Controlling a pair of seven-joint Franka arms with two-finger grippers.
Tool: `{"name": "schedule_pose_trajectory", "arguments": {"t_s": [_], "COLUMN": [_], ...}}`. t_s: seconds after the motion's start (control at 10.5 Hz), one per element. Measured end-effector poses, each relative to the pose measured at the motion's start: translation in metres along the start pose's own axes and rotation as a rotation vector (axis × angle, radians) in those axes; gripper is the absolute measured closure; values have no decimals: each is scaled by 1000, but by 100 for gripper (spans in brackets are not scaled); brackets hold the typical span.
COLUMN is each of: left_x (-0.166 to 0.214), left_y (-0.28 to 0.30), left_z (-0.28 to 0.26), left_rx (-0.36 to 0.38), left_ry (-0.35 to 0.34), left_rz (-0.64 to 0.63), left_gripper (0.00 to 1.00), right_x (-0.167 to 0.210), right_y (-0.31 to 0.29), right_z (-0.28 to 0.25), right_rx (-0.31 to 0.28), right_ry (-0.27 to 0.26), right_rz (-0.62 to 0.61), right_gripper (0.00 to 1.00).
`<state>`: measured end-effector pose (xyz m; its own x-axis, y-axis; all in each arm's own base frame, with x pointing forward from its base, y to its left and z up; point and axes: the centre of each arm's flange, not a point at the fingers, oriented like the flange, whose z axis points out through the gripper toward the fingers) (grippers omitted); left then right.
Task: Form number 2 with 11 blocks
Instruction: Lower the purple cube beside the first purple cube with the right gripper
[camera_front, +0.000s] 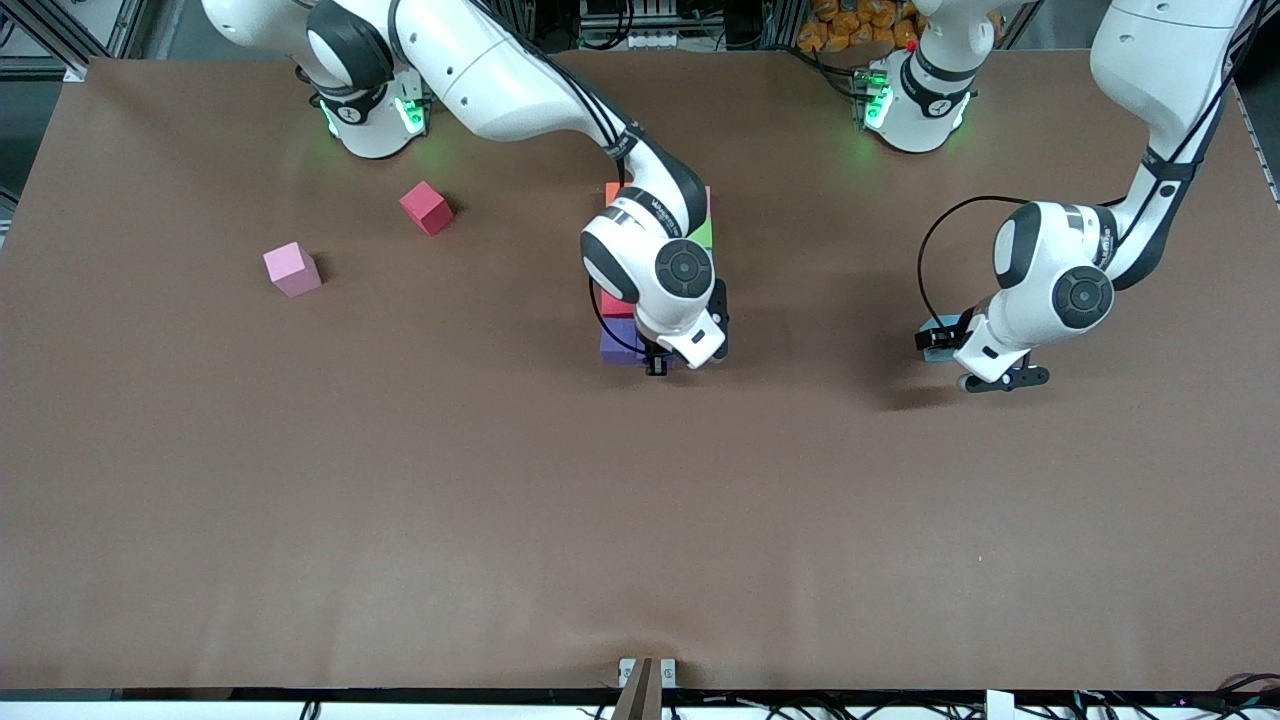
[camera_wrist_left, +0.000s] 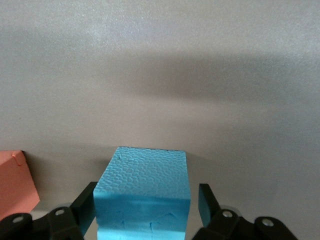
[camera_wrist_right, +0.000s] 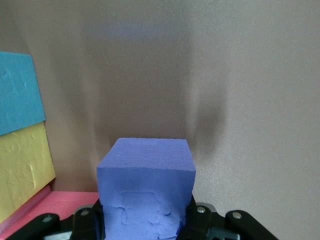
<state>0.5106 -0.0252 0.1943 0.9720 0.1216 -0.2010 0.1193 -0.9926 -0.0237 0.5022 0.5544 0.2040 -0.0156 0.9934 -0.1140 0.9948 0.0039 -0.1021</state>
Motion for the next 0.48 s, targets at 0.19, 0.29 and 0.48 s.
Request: {"name": "schedule_pose_trajectory", "arguments": {"t_s": [0.19,0.29,0.48], "left_x": [0,0,2], "left_y": [0,0,0], "left_z": [0,-1,-2], "left_rx": [0,0,-1], "left_ry": [0,1,4], "left_rz": [0,0,0], "left_gripper": [19,19,27], "right_x": [0,0,0], "right_y": [0,0,0], "right_z": [0,0,0], "right_rx": [0,-1,-4], "right_ry": [0,0,-3], "right_rz": [-3,-4,-8], "right_gripper": [44,44,44]}}
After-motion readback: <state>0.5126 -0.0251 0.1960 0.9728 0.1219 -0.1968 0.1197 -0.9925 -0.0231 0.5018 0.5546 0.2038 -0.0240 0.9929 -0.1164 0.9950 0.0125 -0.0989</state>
